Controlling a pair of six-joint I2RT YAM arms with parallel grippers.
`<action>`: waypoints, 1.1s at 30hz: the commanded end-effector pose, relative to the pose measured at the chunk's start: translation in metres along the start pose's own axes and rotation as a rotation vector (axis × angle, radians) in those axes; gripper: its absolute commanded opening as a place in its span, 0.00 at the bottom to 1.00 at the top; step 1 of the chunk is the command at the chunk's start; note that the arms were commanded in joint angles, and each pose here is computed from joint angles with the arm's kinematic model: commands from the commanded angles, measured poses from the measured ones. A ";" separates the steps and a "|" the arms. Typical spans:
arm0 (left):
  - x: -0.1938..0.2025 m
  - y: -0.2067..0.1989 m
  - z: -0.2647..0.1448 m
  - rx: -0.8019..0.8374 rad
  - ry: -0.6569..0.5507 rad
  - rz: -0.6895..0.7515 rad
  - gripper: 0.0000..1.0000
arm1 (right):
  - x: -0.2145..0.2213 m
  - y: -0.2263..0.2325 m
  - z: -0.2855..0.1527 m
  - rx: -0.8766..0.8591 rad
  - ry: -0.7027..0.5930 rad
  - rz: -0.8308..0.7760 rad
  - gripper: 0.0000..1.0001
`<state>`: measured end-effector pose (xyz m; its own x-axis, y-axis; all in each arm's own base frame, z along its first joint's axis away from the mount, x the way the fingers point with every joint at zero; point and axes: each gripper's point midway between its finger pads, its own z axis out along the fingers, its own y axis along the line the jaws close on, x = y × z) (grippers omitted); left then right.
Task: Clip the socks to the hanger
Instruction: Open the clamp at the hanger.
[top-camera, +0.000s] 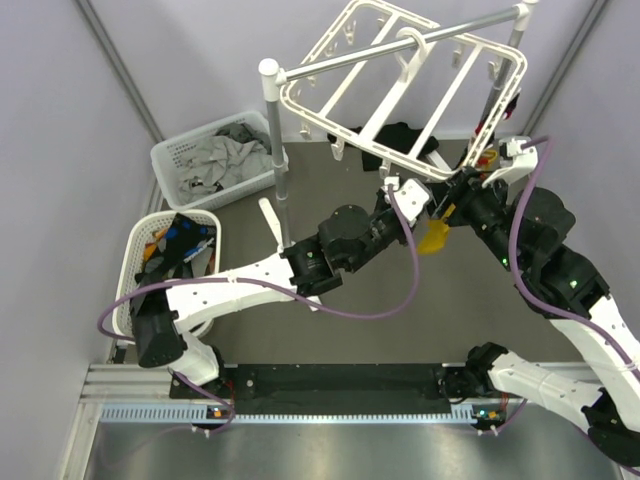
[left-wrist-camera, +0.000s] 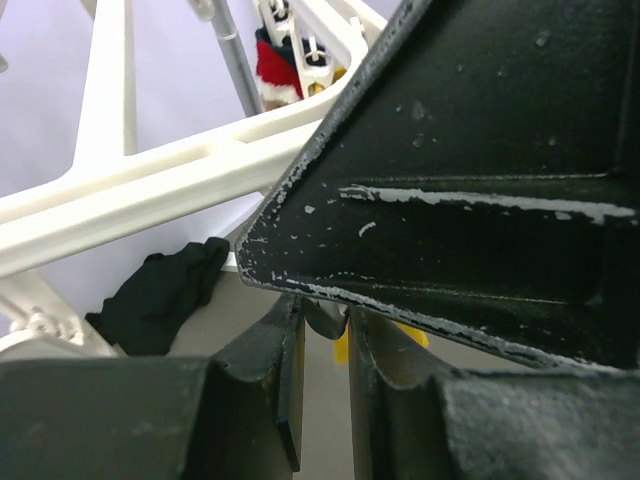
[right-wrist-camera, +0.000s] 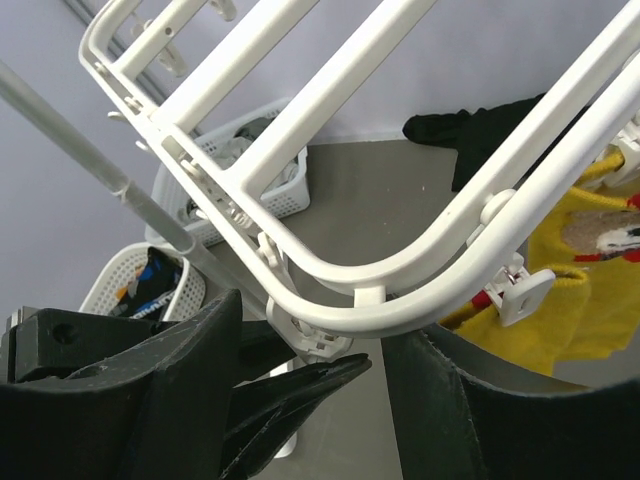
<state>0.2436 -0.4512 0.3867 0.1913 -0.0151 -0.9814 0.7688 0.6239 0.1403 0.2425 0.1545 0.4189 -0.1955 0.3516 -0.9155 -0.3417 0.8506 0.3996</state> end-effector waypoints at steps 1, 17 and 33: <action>0.016 -0.026 -0.002 0.060 0.070 0.058 0.00 | -0.054 0.020 -0.006 -0.061 -0.159 0.065 0.56; 0.021 -0.043 -0.002 0.026 0.117 0.151 0.00 | -0.032 0.005 0.005 0.012 -0.100 0.036 0.41; 0.006 -0.027 -0.031 -0.018 0.117 0.018 0.66 | -0.027 0.010 0.005 -0.013 -0.077 0.039 0.00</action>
<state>0.2268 -0.4551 0.3745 0.1859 0.1039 -0.9771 0.7095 0.6737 0.2066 0.2485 0.1514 0.4219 -0.1871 0.3694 -0.9102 -0.3057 0.8587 0.4113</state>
